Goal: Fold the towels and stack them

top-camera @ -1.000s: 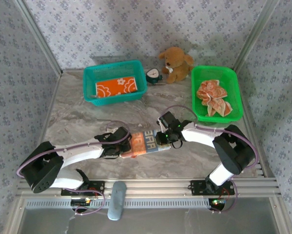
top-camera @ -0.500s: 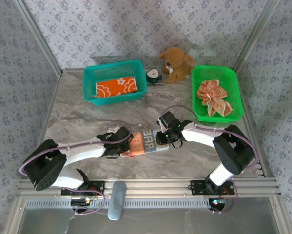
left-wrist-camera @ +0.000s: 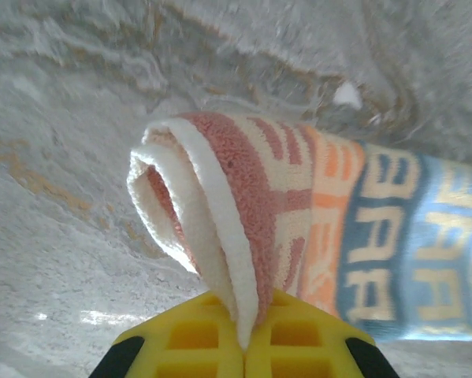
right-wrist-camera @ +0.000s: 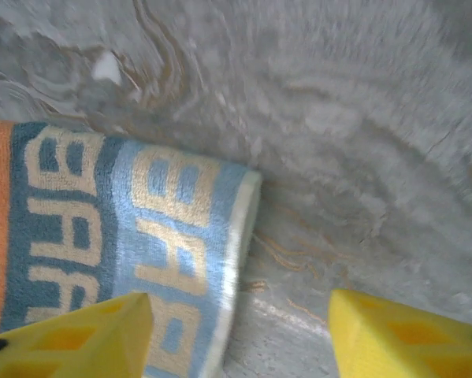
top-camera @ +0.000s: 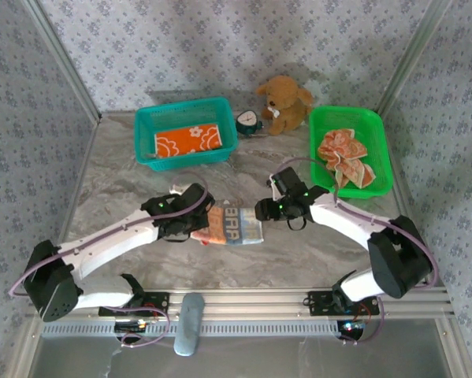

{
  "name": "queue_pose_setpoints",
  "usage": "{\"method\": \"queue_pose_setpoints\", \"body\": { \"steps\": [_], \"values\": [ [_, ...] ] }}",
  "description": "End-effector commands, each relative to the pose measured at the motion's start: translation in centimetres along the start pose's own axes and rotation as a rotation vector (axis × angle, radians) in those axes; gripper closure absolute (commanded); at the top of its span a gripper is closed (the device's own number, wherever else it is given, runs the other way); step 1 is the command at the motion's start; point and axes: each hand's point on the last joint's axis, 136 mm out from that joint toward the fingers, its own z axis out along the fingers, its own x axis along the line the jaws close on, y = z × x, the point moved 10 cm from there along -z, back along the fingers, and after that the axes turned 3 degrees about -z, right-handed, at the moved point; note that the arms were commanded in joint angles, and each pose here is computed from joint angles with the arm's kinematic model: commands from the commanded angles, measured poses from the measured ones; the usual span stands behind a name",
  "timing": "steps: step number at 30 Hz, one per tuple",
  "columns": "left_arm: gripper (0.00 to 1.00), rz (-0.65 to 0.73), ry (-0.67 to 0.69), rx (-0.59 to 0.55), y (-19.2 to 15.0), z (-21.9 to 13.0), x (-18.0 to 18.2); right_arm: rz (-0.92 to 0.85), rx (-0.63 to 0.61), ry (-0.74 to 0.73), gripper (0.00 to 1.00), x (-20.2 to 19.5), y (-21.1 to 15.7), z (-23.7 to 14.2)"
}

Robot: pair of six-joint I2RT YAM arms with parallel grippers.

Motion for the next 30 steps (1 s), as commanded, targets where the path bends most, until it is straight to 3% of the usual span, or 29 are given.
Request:
{"method": "queue_pose_setpoints", "body": {
  "steps": [1,4,5,6,19,30],
  "values": [
    [1.0,0.06,0.055,-0.009,1.2,-3.0,0.7,0.017,-0.043,0.019,0.27,0.3,1.3,-2.4],
    [1.0,0.066,0.016,-0.045,2.7,-5.3,-0.2,0.023,-0.079,0.025,0.17,0.3,2.3,-3.6],
    [1.0,0.07,0.007,-0.054,3.2,-6.0,-0.5,0.021,-0.091,0.025,0.02,0.4,2.6,-4.0],
    [1.0,0.078,0.002,-0.061,3.8,-6.7,-0.8,0.023,-0.099,0.022,0.0,0.4,2.8,-4.3],
    [1.0,0.164,-0.045,-0.166,11.1,-14.4,-4.9,0.03,-0.181,0.018,0.0,0.7,4.7,-6.8],
    [1.0,0.182,-0.099,-0.314,19.1,-17.0,-7.6,0.057,-0.202,0.004,0.0,0.0,5.6,-7.6]
  ]
}}
